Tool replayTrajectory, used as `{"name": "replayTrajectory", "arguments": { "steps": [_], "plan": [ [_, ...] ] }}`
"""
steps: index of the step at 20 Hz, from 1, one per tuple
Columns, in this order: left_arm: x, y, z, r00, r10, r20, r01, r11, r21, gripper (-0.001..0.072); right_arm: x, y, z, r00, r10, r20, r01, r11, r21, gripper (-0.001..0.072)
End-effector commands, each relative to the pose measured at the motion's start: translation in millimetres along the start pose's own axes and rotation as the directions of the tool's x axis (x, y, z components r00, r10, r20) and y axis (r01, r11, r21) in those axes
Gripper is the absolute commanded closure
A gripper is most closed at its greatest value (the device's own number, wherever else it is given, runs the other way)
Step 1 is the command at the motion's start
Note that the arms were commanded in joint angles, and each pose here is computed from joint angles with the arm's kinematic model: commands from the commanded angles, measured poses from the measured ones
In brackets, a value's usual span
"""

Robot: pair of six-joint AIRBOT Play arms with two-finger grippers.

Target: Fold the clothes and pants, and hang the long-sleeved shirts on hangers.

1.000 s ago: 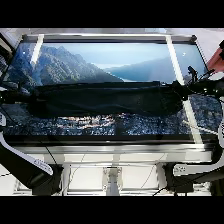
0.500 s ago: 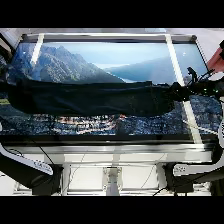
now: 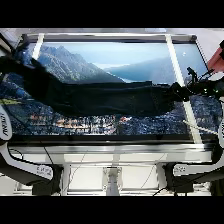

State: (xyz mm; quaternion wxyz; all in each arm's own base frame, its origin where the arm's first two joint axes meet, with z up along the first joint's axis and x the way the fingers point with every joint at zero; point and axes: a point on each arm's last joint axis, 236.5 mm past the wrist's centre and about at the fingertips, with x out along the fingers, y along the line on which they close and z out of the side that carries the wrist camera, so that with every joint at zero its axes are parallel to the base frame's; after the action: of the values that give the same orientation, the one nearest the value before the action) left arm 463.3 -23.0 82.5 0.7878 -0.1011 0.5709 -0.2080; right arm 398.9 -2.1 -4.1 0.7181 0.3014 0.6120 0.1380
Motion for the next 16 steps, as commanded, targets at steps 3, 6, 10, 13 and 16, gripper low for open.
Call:
{"name": "replayTrajectory", "arguments": {
  "steps": [3, 6, 10, 13, 16],
  "plan": [
    [67.3, -122.6, 3.7, 0.994, -0.072, -0.078, 0.085, 0.98, 0.179, 0.0682, -0.2, -2.4, -4.8, 1.0, -0.011, -0.021, 0.011, 1.0, -0.021, 0.031],
    [106.8, -162.8, -6.8, 0.985, -0.096, -0.141, 0.124, 0.971, 0.202, 0.0682, -0.3, -1.8, -7.6, 0.999, -0.009, -0.033, 0.008, 0.999, -0.035, 0.0311],
    [147.0, -209.8, -16.0, 0.957, -0.223, -0.183, 0.254, 0.952, 0.17, 0.0682, -0.4, -4.7, -9.9, 0.999, -0.021, -0.042, 0.019, 0.999, -0.041, 0.031],
    [167.1, -229.5, -7.1, 0.944, -0.295, -0.145, 0.315, 0.939, 0.136, 0.0682, -0.6, -7.5, -11.0, 0.998, -0.033, -0.047, 0.031, 0.999, -0.043, 0.031],
    [183.4, -235.6, -6.0, 0.935, -0.327, -0.14, 0.345, 0.929, 0.135, 0.0681, -0.6, -8.1, -11.0, 0.998, -0.036, -0.047, 0.034, 0.998, -0.044, 0.031]
  ]
}}
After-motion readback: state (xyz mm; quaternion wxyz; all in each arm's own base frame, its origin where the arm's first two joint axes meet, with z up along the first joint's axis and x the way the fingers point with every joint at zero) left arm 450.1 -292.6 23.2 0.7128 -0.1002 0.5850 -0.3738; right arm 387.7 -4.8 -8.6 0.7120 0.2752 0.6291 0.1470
